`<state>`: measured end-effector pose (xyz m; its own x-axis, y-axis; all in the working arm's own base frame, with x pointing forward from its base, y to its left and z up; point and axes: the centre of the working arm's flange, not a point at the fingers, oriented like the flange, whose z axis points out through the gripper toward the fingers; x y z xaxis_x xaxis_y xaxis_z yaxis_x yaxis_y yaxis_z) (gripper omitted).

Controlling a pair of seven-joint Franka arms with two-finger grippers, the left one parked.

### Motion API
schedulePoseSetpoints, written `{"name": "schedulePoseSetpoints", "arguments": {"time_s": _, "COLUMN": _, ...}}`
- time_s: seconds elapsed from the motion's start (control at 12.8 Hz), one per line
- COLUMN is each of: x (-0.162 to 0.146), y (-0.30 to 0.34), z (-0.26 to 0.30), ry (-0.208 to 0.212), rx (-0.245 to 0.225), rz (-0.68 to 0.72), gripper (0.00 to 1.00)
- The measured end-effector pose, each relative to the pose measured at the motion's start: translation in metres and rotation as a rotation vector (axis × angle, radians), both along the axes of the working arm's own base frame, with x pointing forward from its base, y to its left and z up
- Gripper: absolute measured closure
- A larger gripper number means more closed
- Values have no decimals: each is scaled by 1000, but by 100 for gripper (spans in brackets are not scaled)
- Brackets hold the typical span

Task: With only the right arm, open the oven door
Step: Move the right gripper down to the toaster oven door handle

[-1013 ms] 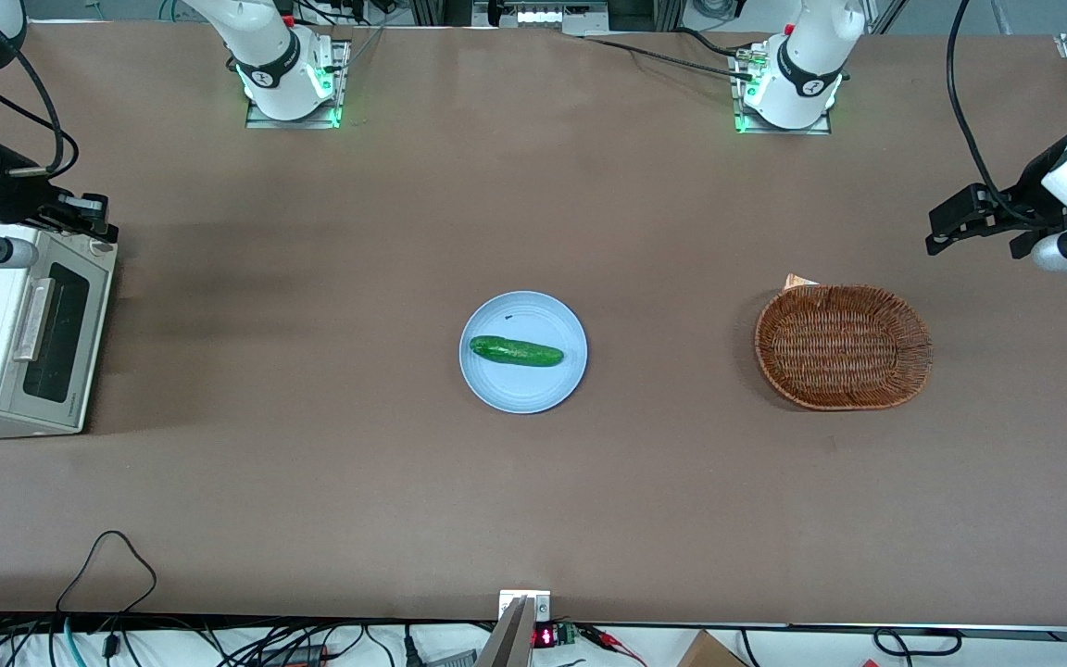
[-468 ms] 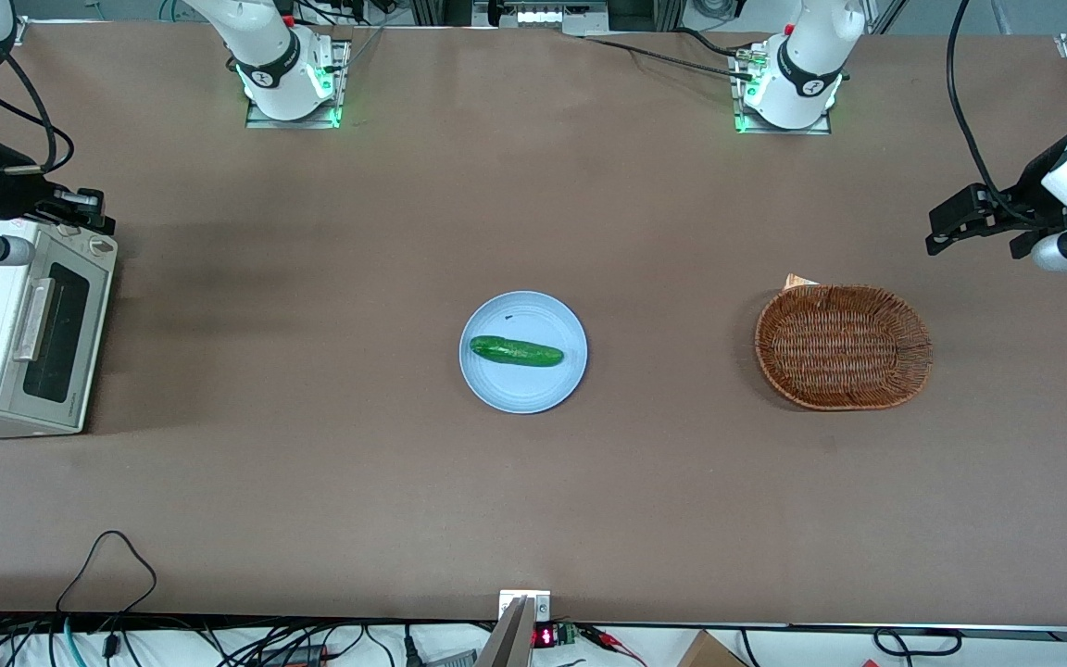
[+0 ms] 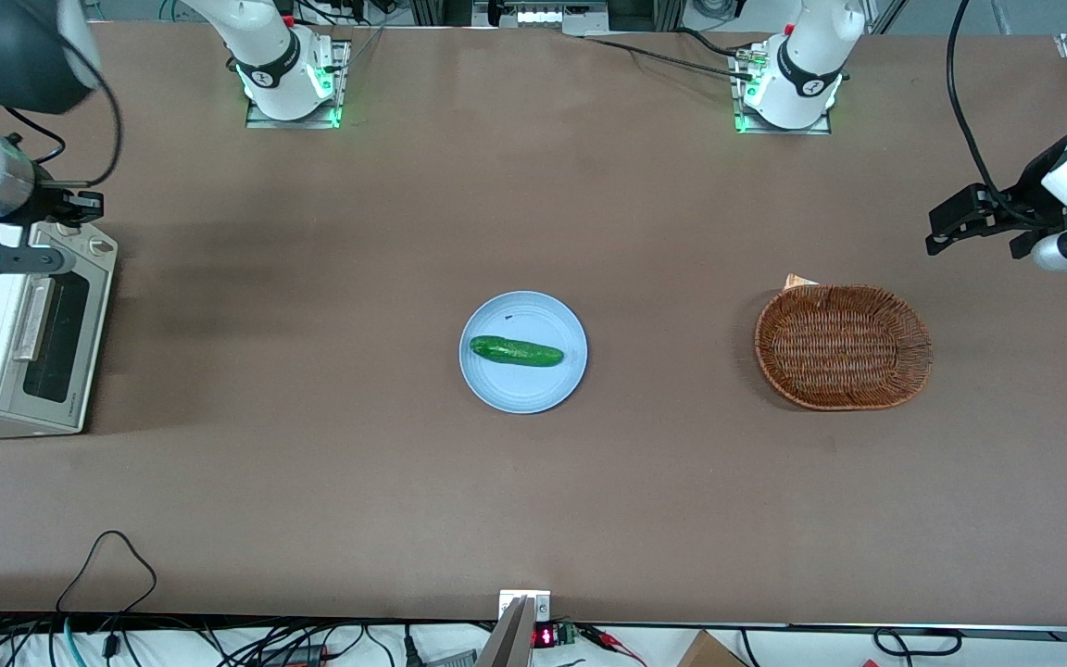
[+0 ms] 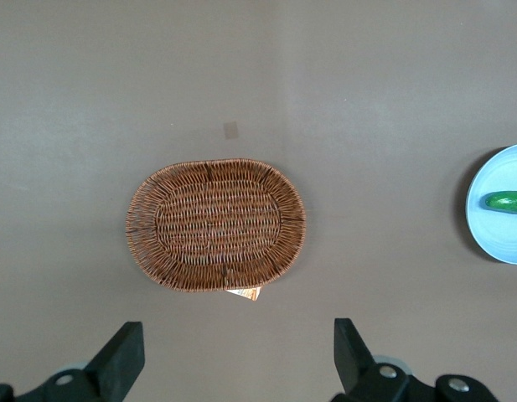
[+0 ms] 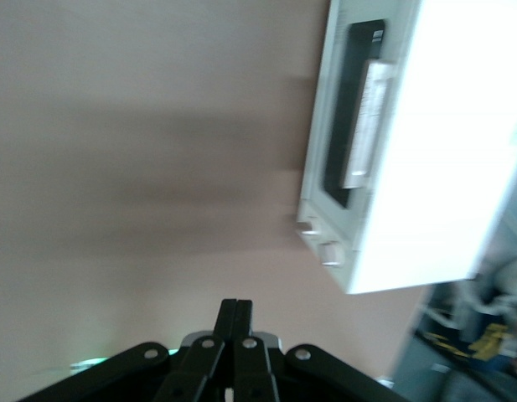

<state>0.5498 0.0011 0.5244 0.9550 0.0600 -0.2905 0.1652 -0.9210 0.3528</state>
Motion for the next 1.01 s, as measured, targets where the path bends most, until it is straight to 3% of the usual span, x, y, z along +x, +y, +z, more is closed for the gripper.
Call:
{"name": "schedulePoseSetpoints", "arguments": {"time_s": 0.16, "x": 9, "y": 5, "z": -16, "ry": 17, "rx": -150, "rz": 31, "gripper": 98}}
{"name": "schedulePoseSetpoints", "arguments": {"time_s": 0.47, "x": 42, "y": -12, "z": -83, "ry": -1, "rx": -502, "rz": 2, "gripper": 98}}
{"name": "schedulePoseSetpoints", "arguments": {"time_s": 0.78, "x": 68, "y": -35, "z": -171, "ry": -51, "rx": -661, "rz": -34, "gripper": 98}}
{"name": "schedulePoseSetpoints", "arguments": {"time_s": 1.01, "x": 73, "y": -52, "z": -198, "ry": -57, "rx": -710, "rz": -38, "gripper": 98}}
